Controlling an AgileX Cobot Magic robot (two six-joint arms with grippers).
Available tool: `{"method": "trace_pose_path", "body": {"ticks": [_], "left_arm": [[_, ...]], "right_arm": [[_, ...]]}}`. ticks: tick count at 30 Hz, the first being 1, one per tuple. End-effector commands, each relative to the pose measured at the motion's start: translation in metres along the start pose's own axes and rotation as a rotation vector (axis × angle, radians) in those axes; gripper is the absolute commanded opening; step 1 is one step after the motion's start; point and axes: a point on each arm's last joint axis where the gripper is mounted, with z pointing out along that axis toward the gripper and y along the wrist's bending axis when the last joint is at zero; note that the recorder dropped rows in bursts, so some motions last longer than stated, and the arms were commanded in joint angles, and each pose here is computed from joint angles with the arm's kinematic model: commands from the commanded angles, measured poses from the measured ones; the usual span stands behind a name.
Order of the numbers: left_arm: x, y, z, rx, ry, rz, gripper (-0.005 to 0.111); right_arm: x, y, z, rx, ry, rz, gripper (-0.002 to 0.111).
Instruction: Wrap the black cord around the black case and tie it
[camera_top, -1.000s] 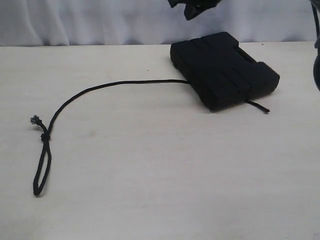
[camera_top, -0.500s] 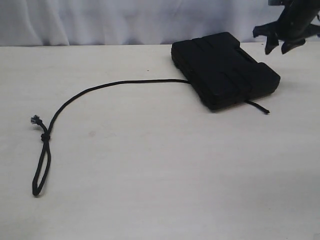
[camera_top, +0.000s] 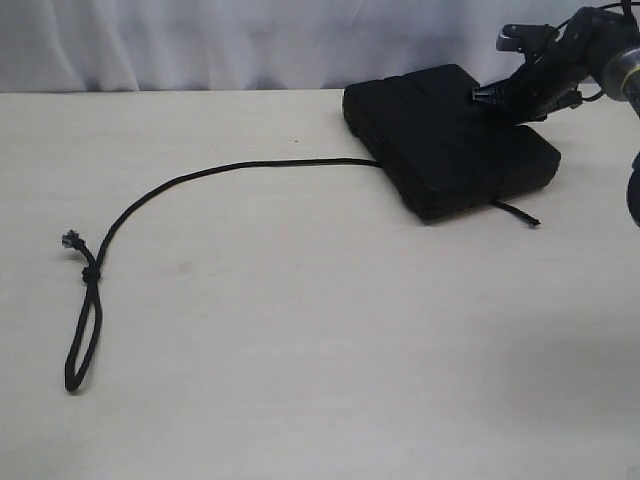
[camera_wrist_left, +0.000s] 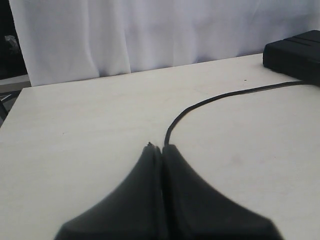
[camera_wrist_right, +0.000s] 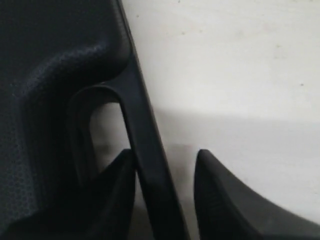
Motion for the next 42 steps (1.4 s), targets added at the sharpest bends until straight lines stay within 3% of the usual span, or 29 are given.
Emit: {"method": "trace_pose_path", "body": {"ticks": [1, 7, 12, 18, 30, 36, 42], "left_arm": [[0.0, -0.001, 0.0, 0.009, -0.008, -0.001, 0.0], [0.0, -0.001, 0.0, 0.01, -0.008, -0.003, 0.0], [0.0, -0.001, 0.0, 0.01, -0.008, -0.003, 0.0], [0.0, -0.001, 0.0, 0.01, -0.008, -0.003, 0.0], [0.0, -0.001, 0.0, 0.009, -0.008, -0.002, 0.0], [0.0, -0.001, 0.0, 0.009, -0.008, -0.002, 0.0], [0.0, -0.001, 0.0, 0.009, -0.008, -0.002, 0.0]], "right_arm": [[0.002, 0.002, -0.001, -0.022, 0.031, -0.083, 0.003], [-0.01, 0.012, -0.031, -0.042, 0.032, -0.089, 0.004], [-0.026, 0.037, -0.072, -0.057, 0.0, -0.144, 0.004], [-0.037, 0.086, -0.112, -0.082, -0.03, -0.247, 0.004], [-0.043, 0.18, -0.197, 0.099, -0.143, -0.387, 0.004], [-0.034, 0.228, -0.212, 0.271, -0.211, -0.468, 0.004], [-0.017, 0.278, -0.217, 0.252, -0.238, -0.554, 0.004]]}}
